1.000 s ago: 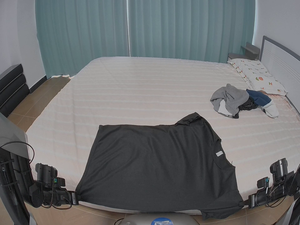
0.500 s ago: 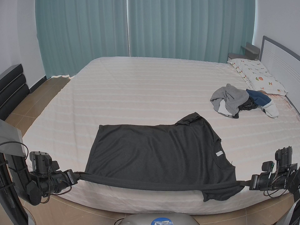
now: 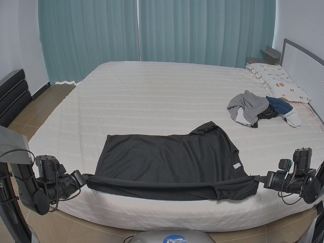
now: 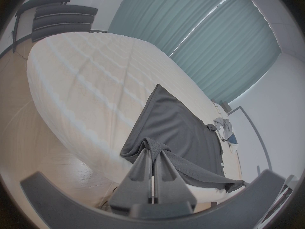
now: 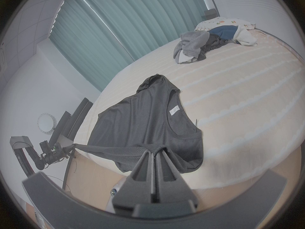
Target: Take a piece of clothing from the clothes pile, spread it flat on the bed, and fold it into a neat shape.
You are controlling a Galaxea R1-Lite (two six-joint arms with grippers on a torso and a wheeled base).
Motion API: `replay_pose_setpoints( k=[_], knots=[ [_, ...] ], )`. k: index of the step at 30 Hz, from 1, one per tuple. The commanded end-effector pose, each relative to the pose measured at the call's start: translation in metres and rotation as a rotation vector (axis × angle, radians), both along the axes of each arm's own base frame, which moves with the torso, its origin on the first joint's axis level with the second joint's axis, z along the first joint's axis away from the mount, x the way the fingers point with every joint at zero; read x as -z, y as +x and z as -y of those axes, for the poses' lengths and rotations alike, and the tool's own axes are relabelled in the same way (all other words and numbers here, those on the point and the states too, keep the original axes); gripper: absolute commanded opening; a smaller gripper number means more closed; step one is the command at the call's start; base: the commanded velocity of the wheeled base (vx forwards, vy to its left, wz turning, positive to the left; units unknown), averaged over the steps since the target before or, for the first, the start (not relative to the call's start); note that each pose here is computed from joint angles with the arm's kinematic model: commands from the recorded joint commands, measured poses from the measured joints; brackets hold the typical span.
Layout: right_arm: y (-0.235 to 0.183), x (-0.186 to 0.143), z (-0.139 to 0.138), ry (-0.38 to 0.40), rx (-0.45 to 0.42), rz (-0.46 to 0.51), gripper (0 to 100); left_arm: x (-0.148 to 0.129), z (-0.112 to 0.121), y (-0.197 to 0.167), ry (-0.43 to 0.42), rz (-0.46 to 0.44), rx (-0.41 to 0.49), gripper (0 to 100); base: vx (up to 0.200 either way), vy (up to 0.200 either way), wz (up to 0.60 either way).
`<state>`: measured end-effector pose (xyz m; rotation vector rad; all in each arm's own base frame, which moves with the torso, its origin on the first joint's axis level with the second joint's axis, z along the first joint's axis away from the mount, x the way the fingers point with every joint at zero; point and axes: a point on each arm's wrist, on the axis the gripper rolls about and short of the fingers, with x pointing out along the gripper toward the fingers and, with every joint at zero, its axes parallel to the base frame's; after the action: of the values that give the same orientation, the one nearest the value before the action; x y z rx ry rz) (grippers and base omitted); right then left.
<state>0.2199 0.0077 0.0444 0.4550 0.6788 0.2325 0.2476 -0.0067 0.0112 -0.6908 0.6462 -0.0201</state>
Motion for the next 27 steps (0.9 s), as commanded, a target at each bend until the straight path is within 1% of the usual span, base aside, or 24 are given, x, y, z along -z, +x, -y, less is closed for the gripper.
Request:
replay_pose_setpoints(
  k=[1, 2, 3, 8, 11, 15, 24, 27],
  knots=[
    [0.007, 0.010, 0.000, 0.007, 0.008, -0.026, 0, 0.004, 0.006, 0.010, -0.032, 0.001, 0.003, 0, 0.000, 0.000, 0.00],
    [0.010, 0.013, 0.000, 0.027, 0.014, -0.035, 0, 0.002, 0.010, 0.015, -0.059, 0.011, 0.000, 0, 0.000, 0.000, 0.00],
    [0.012, 0.014, -0.001, 0.033, 0.015, -0.036, 0, 0.002, 0.012, 0.017, -0.063, 0.017, 0.001, 0, 0.000, 0.000, 0.00],
    [0.031, 0.023, -0.001, 0.039, 0.030, -0.009, 0, 0.000, 0.013, 0.021, -0.064, 0.036, -0.001, 0, 0.000, 0.000, 0.00],
    [0.037, 0.024, 0.000, 0.047, 0.039, 0.006, 0, 0.001, 0.013, 0.021, -0.065, 0.031, -0.003, 0, 0.000, 0.000, 0.00],
    [0.042, 0.022, 0.000, 0.069, 0.053, 0.030, 0, 0.002, 0.013, 0.027, -0.091, 0.034, -0.021, 0, 0.000, 0.000, 0.00],
    [0.046, 0.028, -0.001, 0.077, 0.046, 0.020, 0, 0.001, 0.013, 0.032, -0.115, 0.043, -0.038, 0, 0.000, 0.000, 0.00],
    [0.055, 0.036, -0.001, 0.075, 0.049, 0.038, 0, 0.006, 0.013, 0.035, -0.116, 0.034, -0.039, 0, 0.000, 0.000, 0.00]
  ],
)
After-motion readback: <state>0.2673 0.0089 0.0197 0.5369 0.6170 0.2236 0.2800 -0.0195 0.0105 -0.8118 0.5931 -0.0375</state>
